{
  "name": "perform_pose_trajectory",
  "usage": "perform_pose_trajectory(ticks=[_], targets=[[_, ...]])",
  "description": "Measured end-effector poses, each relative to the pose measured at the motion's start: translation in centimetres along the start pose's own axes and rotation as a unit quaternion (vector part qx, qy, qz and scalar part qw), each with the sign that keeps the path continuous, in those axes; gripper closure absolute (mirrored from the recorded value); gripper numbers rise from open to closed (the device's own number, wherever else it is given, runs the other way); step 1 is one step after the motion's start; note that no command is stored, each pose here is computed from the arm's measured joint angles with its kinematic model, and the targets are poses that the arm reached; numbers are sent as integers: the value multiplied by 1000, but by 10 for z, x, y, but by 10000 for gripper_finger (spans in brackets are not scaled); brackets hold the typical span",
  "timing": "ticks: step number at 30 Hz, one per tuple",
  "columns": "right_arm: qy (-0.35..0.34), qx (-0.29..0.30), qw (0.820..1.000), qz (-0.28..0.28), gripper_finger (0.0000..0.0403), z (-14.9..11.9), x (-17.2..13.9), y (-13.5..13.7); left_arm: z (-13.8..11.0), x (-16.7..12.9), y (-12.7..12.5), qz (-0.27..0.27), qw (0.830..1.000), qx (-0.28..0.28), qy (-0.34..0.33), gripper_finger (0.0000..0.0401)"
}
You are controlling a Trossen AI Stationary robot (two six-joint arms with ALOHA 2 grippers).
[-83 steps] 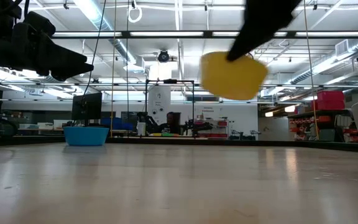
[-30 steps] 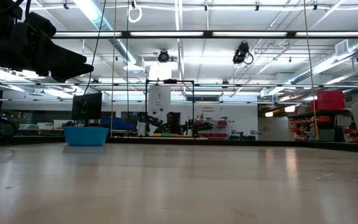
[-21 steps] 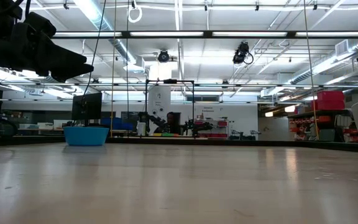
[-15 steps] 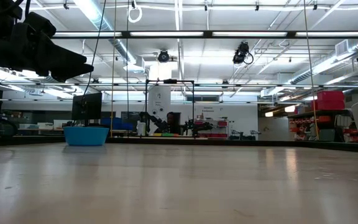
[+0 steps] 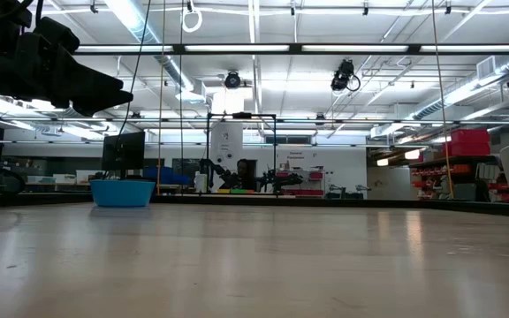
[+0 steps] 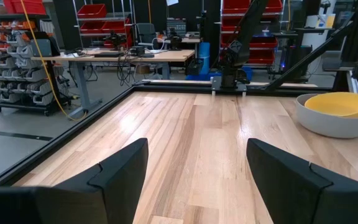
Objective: Nest bowls inside each other
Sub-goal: Stack the yellow bowl on the red bowl, then stack the blue bowl on the yellow bowl
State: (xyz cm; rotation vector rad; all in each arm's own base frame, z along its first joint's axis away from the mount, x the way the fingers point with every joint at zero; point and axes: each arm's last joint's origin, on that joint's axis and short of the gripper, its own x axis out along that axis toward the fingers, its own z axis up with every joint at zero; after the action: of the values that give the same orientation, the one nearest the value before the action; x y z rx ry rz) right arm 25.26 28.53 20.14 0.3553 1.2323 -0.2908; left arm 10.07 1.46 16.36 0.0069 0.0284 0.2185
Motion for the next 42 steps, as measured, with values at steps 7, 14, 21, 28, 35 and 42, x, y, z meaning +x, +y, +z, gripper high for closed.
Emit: perform_pose_trajectory(ticks=[7, 14, 21, 28, 35, 42], targets=[[0, 17, 1000, 4, 400, -7, 19, -8, 0, 0, 0, 0, 1000, 0, 0, 122], [10, 17, 1000, 21, 355, -9, 20, -6, 0, 0, 0, 0, 1000, 0, 0, 122], [15, 15, 1000, 18, 280, -10, 20, -8, 0, 0, 0, 0, 1000, 0, 1, 122], [-12, 10, 1000, 0, 228, -7, 16, -11, 0, 0, 0, 0, 1000, 0, 1, 122], [-23, 11, 1000, -3, 215, -1, 8, -16, 0, 0, 0, 0, 1000, 0, 2, 122], [-79, -19, 997, -13, 224, 9, -15, -20, 0, 0, 0, 0, 1000, 0, 2, 122]])
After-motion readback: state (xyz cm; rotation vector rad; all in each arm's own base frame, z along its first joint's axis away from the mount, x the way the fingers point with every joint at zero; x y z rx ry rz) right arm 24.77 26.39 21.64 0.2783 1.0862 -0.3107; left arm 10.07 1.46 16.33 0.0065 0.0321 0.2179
